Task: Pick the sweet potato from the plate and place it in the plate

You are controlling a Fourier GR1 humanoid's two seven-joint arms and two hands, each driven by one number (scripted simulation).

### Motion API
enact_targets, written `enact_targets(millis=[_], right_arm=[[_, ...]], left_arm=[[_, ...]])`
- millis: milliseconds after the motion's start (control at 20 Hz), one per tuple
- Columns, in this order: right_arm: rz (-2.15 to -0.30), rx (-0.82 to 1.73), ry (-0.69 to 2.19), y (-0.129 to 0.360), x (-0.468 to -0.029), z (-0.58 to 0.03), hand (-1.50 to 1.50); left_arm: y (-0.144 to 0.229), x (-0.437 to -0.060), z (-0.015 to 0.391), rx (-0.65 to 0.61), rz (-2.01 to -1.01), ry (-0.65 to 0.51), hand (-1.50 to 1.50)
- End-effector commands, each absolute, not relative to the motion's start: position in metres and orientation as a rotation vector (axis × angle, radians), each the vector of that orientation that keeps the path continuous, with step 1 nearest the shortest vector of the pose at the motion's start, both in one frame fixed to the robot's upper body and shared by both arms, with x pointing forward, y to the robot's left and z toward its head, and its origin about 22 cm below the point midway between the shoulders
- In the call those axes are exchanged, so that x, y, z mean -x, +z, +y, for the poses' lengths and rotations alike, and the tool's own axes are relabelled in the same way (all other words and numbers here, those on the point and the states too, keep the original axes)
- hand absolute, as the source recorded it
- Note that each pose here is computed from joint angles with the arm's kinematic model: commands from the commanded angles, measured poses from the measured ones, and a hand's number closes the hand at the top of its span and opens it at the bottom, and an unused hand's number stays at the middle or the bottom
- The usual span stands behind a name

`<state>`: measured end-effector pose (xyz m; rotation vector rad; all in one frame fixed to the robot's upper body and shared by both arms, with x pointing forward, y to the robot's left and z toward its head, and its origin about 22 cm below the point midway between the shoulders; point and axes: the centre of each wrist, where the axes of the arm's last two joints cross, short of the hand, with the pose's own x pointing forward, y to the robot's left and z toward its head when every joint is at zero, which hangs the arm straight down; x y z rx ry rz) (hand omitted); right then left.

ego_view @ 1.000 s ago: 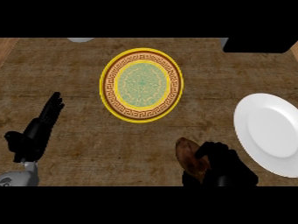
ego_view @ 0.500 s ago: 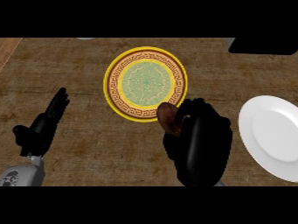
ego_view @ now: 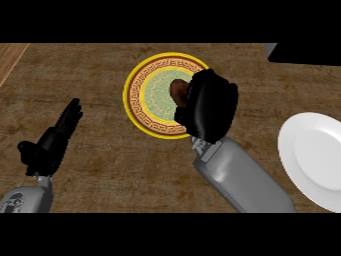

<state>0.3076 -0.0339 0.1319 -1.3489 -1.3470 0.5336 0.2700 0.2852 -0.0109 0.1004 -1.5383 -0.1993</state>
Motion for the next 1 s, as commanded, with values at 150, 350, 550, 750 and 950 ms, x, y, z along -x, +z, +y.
enact_targets(millis=[150,350,550,750,950], right_arm=[[-1.308,1.261,0.147,0.134,-0.346,-0.041,1.5],[-1.202,1.256,0.107,0.118,-0.361,-0.046,-1.5],[-1.169,1.183,0.039,0.115,-0.374,-0.055,-1.5],[-1.3,1.138,-0.091,0.126,-0.38,-0.055,-1.5],[-1.428,1.099,-0.282,0.119,-0.379,-0.069,-1.5]], left_arm=[[-0.008,-0.276,0.286,-0.094,-1.55,-0.201,0.0],[-0.013,-0.272,0.274,-0.084,-1.554,-0.221,0.0],[-0.014,-0.273,0.271,-0.081,-1.555,-0.215,0.0],[-0.014,-0.273,0.272,-0.094,-1.544,-0.215,0.0],[-0.012,-0.273,0.279,-0.092,-1.527,-0.212,0.0]])
